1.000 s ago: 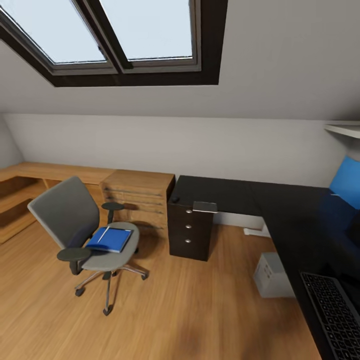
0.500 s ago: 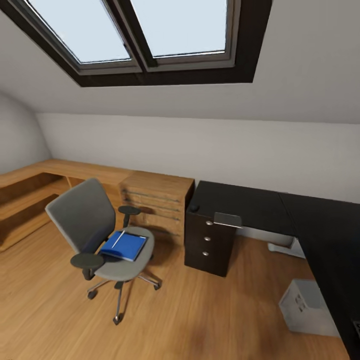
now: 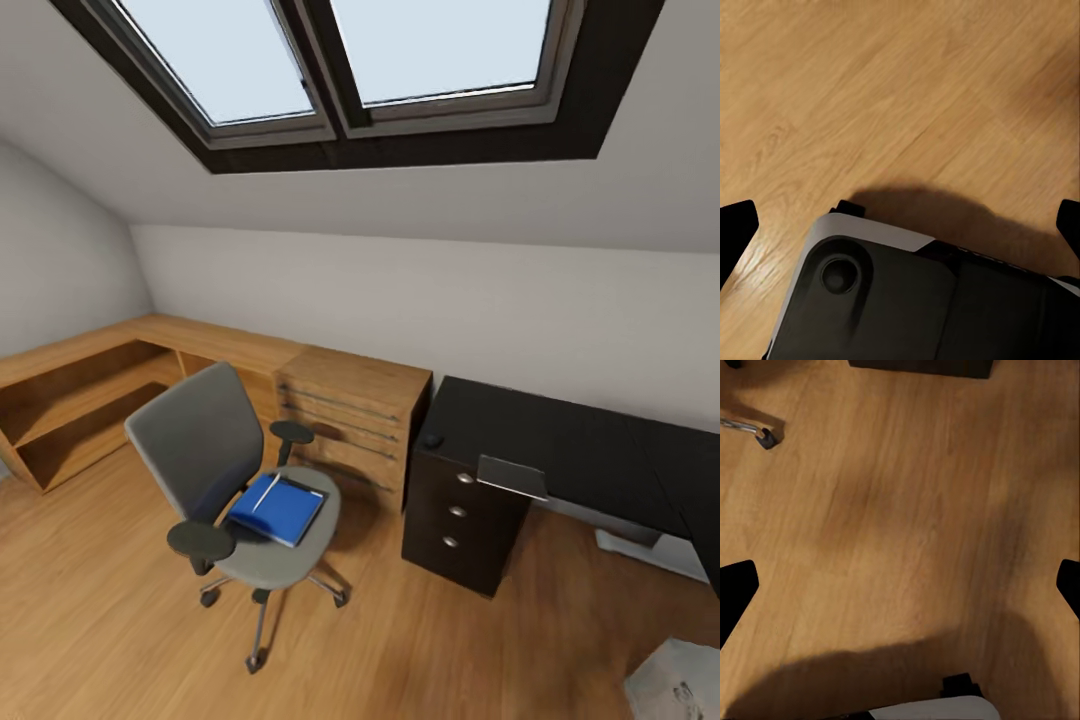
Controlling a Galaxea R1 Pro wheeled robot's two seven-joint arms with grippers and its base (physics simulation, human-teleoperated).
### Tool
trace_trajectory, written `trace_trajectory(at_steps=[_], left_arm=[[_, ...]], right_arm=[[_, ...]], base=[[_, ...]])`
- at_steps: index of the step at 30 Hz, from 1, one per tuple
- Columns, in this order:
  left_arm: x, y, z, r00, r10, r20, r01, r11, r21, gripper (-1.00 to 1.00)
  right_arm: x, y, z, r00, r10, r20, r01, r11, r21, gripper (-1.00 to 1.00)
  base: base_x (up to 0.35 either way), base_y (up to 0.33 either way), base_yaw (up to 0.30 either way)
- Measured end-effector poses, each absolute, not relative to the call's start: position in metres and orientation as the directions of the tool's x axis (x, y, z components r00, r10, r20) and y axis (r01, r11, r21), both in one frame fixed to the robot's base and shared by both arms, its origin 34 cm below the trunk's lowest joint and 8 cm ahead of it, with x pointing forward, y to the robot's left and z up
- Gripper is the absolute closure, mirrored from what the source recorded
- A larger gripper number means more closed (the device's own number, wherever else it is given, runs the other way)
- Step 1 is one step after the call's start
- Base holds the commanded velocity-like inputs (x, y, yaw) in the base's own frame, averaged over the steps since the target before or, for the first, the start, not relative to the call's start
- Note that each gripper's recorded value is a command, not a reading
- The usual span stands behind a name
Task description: In the bedroom, organize the workspace by keeping the computer under the desk, ensuring the monitor is on the desk, placing the keyboard on the desk next to the monitor, placing the mouse on the desk next to the keyboard, moving the folder from the swivel chair onto the desk next to the mouse, stacking the notebook on top of the folder with the pen on top of the notebook, and positioning the swivel chair next to the desk.
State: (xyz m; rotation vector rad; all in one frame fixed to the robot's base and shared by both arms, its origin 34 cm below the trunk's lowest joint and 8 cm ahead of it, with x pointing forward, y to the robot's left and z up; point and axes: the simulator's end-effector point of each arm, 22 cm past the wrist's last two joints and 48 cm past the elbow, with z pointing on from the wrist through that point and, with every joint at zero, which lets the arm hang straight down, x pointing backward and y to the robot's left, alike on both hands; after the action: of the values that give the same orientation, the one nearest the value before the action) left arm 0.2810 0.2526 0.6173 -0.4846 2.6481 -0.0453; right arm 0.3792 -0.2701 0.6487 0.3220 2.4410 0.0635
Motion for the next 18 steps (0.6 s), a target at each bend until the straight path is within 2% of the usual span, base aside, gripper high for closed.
trace_trajectory(at_steps=[18], left_arm=[[0.2802, 0.2522, 0.617, -0.84, -0.345, -0.419, -0.33, 0.938, -0.11, -1.0]], right_arm=[[0.3819, -0.2707, 0.6515, -0.736, 0.239, -0.634, 0.208, 0.97, 0.124, -1.0]], base=[[0.335, 0.0, 0.246]])
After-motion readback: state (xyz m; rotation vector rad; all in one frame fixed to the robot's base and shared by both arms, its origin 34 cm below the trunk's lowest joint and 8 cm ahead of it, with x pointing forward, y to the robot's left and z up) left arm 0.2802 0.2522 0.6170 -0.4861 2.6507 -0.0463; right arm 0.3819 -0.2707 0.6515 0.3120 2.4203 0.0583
